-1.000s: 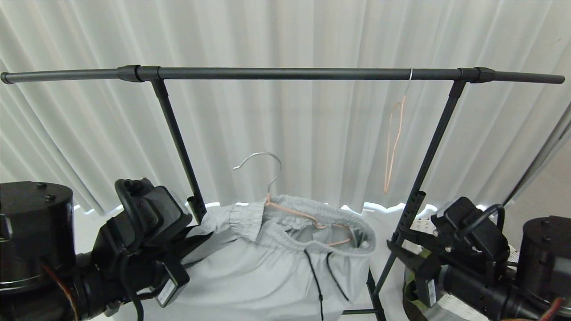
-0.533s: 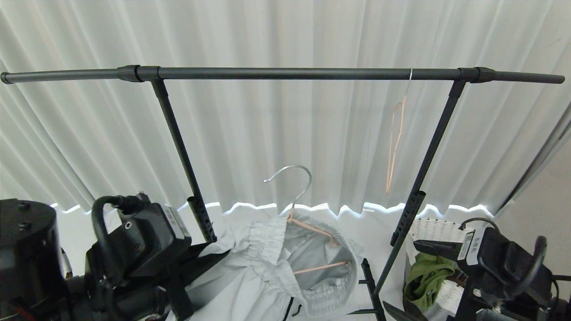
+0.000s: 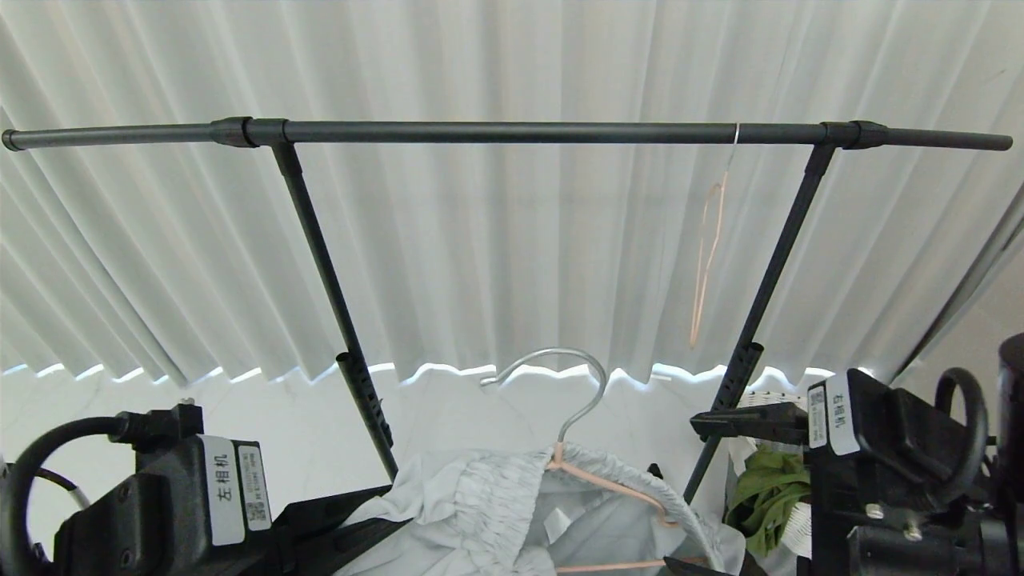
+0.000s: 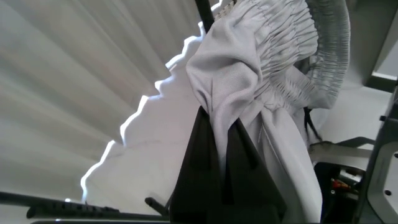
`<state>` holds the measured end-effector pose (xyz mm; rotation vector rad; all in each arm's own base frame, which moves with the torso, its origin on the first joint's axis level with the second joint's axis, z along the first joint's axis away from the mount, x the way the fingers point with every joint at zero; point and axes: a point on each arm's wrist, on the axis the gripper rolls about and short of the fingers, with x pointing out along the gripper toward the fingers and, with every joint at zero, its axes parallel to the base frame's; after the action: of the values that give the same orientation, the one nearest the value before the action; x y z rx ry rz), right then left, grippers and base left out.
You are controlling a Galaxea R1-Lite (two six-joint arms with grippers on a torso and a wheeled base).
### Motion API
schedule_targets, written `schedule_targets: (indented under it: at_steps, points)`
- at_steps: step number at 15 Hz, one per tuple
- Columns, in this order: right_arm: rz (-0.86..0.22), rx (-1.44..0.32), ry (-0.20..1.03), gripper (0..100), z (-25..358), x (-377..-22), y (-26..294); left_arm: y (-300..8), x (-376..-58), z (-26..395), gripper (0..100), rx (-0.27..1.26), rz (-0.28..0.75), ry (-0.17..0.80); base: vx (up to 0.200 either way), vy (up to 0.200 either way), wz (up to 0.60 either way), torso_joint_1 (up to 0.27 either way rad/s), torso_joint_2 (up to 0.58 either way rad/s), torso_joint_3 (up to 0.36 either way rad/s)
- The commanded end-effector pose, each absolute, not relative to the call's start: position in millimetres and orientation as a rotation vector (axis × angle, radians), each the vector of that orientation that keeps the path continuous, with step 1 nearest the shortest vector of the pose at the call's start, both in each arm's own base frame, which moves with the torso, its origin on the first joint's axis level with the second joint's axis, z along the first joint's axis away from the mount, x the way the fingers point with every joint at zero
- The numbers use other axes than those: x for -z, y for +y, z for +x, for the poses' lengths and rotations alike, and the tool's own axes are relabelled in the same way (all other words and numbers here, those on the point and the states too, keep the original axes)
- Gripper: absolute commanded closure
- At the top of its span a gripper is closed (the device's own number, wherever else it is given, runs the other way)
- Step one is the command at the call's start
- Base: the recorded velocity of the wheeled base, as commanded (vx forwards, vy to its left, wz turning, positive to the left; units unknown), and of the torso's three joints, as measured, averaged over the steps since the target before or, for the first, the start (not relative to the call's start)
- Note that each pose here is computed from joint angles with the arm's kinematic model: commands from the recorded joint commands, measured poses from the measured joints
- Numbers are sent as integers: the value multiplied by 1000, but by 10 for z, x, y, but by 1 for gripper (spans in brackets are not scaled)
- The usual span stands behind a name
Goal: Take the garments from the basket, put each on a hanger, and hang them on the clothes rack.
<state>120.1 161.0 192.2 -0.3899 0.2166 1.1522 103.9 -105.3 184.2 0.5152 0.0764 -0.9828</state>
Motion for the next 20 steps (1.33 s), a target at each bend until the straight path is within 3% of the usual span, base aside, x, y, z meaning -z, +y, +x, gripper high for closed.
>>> schedule_targets:
  at_steps: [1, 9, 20]
  points:
    - [-410, -1184, 264, 0, 1292, -1829, 1796, -1059, -1864, 1021, 100, 991, 513, 62, 0, 0, 0, 0, 0, 0]
    - [-416, -1162, 321, 0, 1570, -1698, 2030, -1053, -1858, 1099, 100, 951, 506, 67, 0, 0, 0, 0, 0, 0]
    - [-402, -1061, 278, 0, 1990, -1823, 1940, -1090, -1838, 1506, 100, 870, 474, 33, 0, 0, 0, 0, 0, 0]
